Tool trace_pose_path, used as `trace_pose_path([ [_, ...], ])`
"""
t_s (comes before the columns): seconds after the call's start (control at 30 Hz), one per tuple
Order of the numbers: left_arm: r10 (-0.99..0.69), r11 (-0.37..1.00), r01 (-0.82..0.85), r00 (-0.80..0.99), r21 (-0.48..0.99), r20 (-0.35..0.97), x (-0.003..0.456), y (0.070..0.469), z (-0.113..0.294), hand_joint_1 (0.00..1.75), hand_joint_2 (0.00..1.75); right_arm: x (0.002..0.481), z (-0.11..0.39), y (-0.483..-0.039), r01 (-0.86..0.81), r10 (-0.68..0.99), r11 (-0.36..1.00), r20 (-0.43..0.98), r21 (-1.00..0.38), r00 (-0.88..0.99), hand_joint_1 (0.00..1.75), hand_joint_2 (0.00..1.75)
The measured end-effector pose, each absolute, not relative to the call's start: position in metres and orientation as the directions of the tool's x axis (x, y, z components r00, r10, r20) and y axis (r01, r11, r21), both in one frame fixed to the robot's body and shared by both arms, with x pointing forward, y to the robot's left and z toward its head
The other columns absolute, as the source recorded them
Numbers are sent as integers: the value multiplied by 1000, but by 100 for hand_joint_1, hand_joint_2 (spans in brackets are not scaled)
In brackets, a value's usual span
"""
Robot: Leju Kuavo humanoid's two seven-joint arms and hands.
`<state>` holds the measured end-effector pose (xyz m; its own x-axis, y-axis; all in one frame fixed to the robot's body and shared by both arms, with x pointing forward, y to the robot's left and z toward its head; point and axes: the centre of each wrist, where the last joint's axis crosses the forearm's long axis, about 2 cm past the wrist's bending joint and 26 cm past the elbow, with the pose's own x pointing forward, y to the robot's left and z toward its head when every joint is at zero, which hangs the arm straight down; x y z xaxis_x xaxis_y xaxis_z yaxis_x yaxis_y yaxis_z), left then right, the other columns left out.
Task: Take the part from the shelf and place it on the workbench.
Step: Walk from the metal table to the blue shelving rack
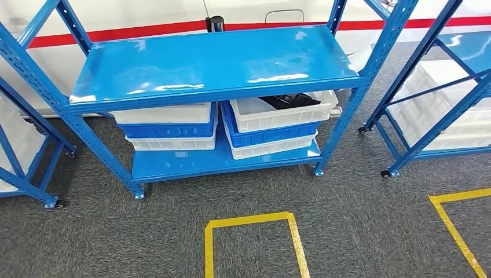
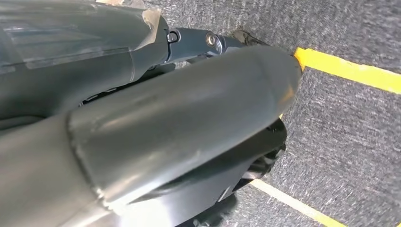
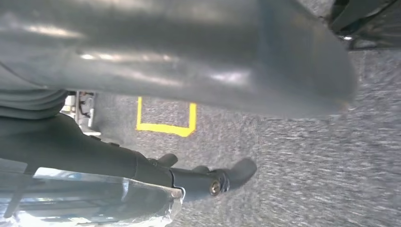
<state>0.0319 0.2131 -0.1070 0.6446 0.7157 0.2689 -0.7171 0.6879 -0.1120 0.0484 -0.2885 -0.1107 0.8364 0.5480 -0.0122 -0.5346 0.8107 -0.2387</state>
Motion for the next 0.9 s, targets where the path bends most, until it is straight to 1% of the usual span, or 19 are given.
trace_pose_path([
  [0.9, 726, 675, -730, 631, -107, 274, 31, 214, -107, 0, 0, 48, -111, -290, -539, 552, 807, -15, -241, 833, 0, 0],
])
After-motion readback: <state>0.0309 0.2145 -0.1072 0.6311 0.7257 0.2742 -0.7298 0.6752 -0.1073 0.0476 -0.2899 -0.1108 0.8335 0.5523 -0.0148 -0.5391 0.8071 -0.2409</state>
